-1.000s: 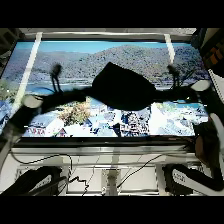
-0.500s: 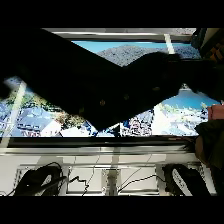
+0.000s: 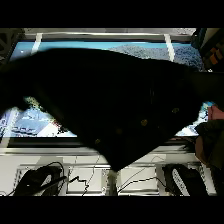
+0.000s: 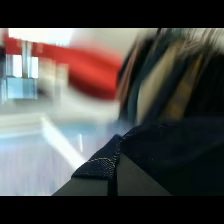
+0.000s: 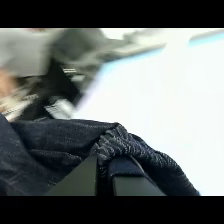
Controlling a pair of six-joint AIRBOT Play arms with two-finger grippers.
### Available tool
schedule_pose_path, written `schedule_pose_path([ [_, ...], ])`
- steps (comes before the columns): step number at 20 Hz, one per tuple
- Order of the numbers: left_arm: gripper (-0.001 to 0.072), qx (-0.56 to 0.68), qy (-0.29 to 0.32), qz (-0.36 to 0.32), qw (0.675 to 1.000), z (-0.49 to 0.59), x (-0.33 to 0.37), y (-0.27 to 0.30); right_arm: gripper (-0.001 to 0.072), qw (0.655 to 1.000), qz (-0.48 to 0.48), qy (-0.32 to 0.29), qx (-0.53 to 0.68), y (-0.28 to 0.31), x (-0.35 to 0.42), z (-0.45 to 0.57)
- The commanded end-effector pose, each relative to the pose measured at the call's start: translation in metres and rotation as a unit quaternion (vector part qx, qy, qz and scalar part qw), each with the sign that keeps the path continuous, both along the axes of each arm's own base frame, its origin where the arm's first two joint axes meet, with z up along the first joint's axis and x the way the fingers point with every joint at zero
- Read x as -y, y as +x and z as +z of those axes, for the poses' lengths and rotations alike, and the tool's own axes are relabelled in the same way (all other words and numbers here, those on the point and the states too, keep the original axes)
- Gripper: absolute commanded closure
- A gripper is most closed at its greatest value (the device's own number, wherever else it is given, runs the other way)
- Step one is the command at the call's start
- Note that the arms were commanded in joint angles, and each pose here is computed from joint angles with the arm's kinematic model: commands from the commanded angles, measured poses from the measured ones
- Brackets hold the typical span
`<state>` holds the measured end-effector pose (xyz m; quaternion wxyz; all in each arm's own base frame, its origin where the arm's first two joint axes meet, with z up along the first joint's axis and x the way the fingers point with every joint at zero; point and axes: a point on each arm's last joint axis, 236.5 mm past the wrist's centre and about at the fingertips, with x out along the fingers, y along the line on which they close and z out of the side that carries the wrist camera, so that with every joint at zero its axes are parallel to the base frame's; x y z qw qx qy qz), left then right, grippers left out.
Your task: Fold the clothes and pants, and hang the long-sleeved shirts on hangers.
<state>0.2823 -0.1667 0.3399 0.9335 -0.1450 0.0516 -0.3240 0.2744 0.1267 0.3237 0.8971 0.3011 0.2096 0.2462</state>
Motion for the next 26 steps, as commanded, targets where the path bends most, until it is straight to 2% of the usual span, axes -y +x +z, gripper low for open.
schedule_pose_path([
  [1, 0.0701, -0.208, 0.032, -0.025, 0.977, -0.141, 0.030, 0.058, 0.0678, 0.985, -0.106, 0.024, -0.131, 0.065, 0.042, -0.116],
  [3, 0.0701, -0.283, 0.032, -0.054, 0.957, -0.207, 0.072, 0.080, 0.0678, 0.967, -0.152, 0.050, -0.198, 0.099, 0.059, -0.186],
  [6, 0.0702, -0.299, 0.033, -0.037, 0.953, -0.259, 0.108, 0.108, 0.0677, 0.947, -0.172, 0.049, -0.269, 0.133, 0.068, -0.251],
  [9, 0.0702, -0.336, -0.005, -0.054, 0.940, -0.269, 0.136, 0.101, 0.0678, 0.937, -0.166, 0.034, -0.304, 0.154, 0.069, -0.278],
  [12, 0.0702, -0.351, -0.009, -0.105, 0.930, -0.259, 0.162, 0.070, 0.0678, 0.947, -0.137, -0.047, -0.286, 0.164, 0.080, -0.267],
  [14, 0.0702, -0.384, 0.006, -0.163, 0.909, -0.262, 0.181, 0.033, 0.0678, 0.939, -0.131, -0.126, -0.293, 0.156, 0.106, -0.257],
  [16, 0.0702, -0.420, 0.026, -0.222, 0.879, -0.268, 0.196, -0.008, 0.0678, 0.912, -0.123, -0.216, -0.325, 0.133, 0.144, -0.253],
  [18, 0.0702, -0.456, 0.044, -0.271, 0.847, -0.272, 0.205, -0.047, 0.0678, 0.881, -0.108, -0.282, -0.365, 0.105, 0.174, -0.255],
  [20, 0.0701, -0.489, 0.049, -0.294, 0.820, -0.273, 0.210, -0.072, 0.0678, 0.857, -0.080, -0.316, -0.400, 0.080, 0.189, -0.263],
  [26, 0.0700, -0.527, 0.088, -0.324, 0.780, -0.310, 0.245, -0.124, 0.0677, 0.787, -0.014, -0.375, -0.490, 0.022, 0.208, -0.278],
])
